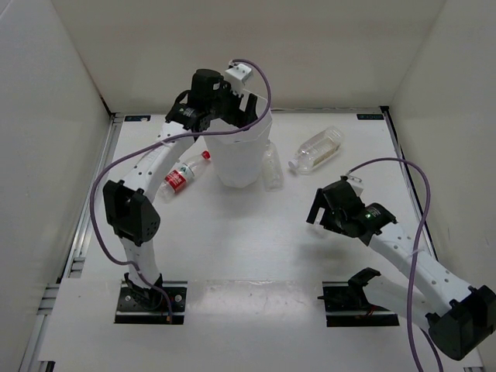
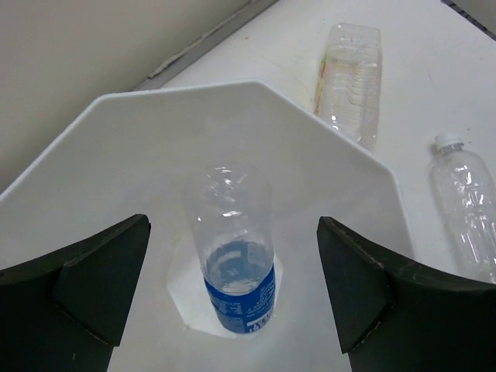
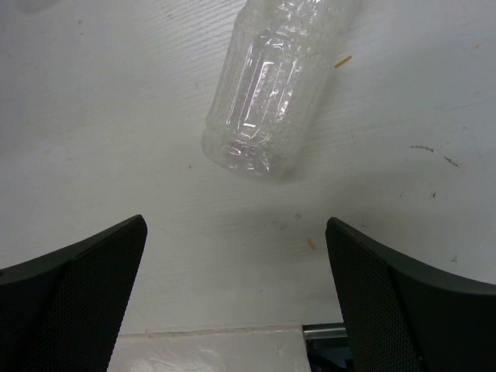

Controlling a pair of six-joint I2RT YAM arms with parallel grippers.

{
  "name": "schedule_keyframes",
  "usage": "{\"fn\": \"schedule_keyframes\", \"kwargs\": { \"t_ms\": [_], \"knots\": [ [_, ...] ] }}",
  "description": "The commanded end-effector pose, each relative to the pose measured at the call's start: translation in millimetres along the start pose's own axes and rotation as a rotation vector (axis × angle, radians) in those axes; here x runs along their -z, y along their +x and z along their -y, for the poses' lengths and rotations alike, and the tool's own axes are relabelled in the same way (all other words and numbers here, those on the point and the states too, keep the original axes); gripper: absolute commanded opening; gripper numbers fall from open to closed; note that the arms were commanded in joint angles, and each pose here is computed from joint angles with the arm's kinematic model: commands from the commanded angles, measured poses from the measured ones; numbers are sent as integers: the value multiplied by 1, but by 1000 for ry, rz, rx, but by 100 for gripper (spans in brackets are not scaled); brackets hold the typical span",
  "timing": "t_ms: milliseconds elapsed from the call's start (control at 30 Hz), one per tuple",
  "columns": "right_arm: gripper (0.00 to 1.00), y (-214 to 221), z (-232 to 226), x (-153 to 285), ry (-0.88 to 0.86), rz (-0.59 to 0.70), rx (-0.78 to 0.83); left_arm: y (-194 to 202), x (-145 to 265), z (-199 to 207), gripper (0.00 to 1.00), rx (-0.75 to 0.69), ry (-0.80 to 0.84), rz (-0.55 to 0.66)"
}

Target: Put the plastic bottles in the bin

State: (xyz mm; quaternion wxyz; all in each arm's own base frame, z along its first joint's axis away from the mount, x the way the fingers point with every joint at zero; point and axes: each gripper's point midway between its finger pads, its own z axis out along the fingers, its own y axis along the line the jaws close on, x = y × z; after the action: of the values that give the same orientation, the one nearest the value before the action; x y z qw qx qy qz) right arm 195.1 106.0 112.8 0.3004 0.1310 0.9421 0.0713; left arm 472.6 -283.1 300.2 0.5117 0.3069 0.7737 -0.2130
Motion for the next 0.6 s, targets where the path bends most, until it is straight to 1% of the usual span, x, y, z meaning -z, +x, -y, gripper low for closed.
{"fn": "schedule_keyframes", "kwargs": {
  "t_ms": [0, 33, 67, 100, 133, 167, 233, 267, 300, 333, 367, 400, 433, 467, 533, 567],
  "knots": [
    [100, -23, -6, 10, 12, 48, -7, -72, 56, 2, 100, -62, -106, 165],
    [100, -24, -3, 12, 34, 33, -9, -81, 65, -1, 100, -66, -147, 185],
    [100, -36, -4, 12, 60, 30, -38, -83, 70, -18, 100, -57, -274, 183],
    [100, -39, -4, 12, 74, 15, -48, -97, 82, -17, 100, -75, -328, 210],
    [100, -41, 3, 6, 126, -17, -58, -99, 89, -22, 100, -89, -387, 211],
    [100, -52, -1, 8, 128, -8, -73, -106, 107, -35, 100, -99, -504, 219],
    [100, -59, 7, -2, 190, -40, -99, -115, 133, -44, 100, -127, -607, 229],
    [100, -66, 5, -3, 189, -41, -117, -112, 146, -54, 100, -113, -683, 220],
    [100, -69, 7, -6, 202, -45, -116, -110, 156, -64, 100, -117, -724, 211],
    [100, -70, 16, -13, 238, -63, -137, -98, 165, -80, 100, -107, -775, 182],
    [100, -76, 17, -15, 241, -55, -143, -97, 186, -89, 100, -95, -812, 193],
    [100, -76, 21, -19, 250, -70, -141, -91, 196, -98, 100, -79, -837, 189],
    [100, -80, 28, -26, 269, -72, -158, -69, 204, -119, 100, -68, -884, 138],
    [100, -83, 27, -31, 255, -77, -163, -68, 224, -123, 100, -50, -911, 154],
    [100, -84, 31, -41, 248, -107, -157, -49, 240, -136, 100, -37, -949, 123],
    [100, -79, 25, -46, 202, -144, -154, -29, 255, -148, 100, -23, -983, 89]
  ]
}}
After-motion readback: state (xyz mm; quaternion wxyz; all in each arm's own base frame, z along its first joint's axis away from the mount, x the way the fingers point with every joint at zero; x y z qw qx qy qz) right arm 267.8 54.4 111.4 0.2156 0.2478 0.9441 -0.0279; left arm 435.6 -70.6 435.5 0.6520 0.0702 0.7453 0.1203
